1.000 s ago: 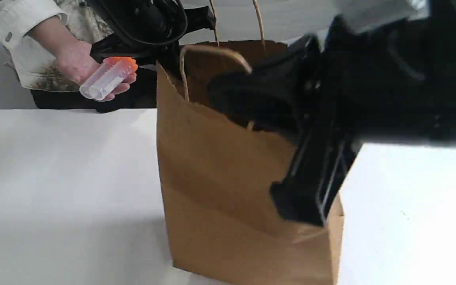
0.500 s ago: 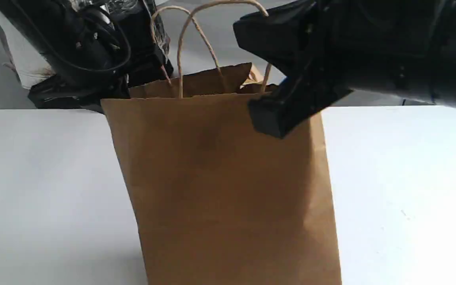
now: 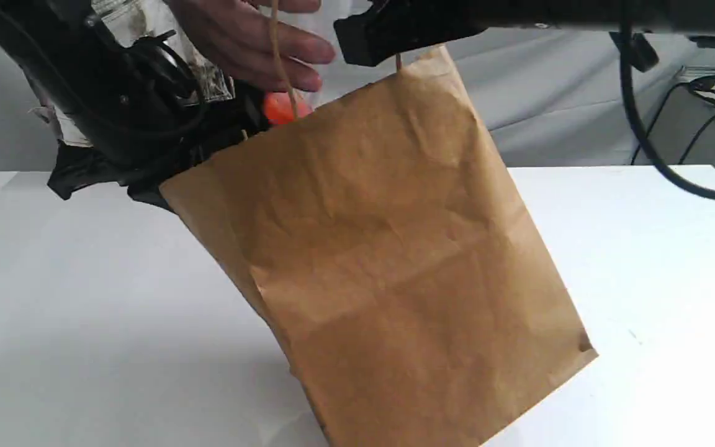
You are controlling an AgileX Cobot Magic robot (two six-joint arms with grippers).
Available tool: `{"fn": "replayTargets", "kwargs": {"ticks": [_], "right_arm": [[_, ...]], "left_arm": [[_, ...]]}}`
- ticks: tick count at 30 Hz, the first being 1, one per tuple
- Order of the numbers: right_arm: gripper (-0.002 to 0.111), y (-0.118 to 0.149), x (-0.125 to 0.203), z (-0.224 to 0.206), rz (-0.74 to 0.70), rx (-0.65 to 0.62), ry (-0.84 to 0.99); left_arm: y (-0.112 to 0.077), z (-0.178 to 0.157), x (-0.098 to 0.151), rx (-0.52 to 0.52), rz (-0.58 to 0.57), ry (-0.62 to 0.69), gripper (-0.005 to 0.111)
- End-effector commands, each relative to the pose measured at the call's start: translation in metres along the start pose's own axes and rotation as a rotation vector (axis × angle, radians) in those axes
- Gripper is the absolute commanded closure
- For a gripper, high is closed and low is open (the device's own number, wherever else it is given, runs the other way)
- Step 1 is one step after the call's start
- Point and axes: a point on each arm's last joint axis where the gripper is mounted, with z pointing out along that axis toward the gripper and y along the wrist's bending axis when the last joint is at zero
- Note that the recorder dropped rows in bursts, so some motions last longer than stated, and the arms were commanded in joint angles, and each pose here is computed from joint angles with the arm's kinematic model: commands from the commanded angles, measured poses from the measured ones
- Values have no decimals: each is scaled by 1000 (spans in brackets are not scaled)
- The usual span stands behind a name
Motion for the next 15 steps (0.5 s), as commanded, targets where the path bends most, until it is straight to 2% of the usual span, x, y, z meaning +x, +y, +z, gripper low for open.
{"fn": "replayTargets", "kwargs": {"ticks": [1,9,15], "right_arm": [[108,-2,-2,-1,2,-4,-3],[108,2,-1,-2,10,-46,10],[108,15,-5,-16,2,-180,34]], "left_arm": [[-1,-2,1,9,13,-9,107],[11,-7,-5,-13,37,-29,107],[18,-39,-24,11,46,-143,107]]}}
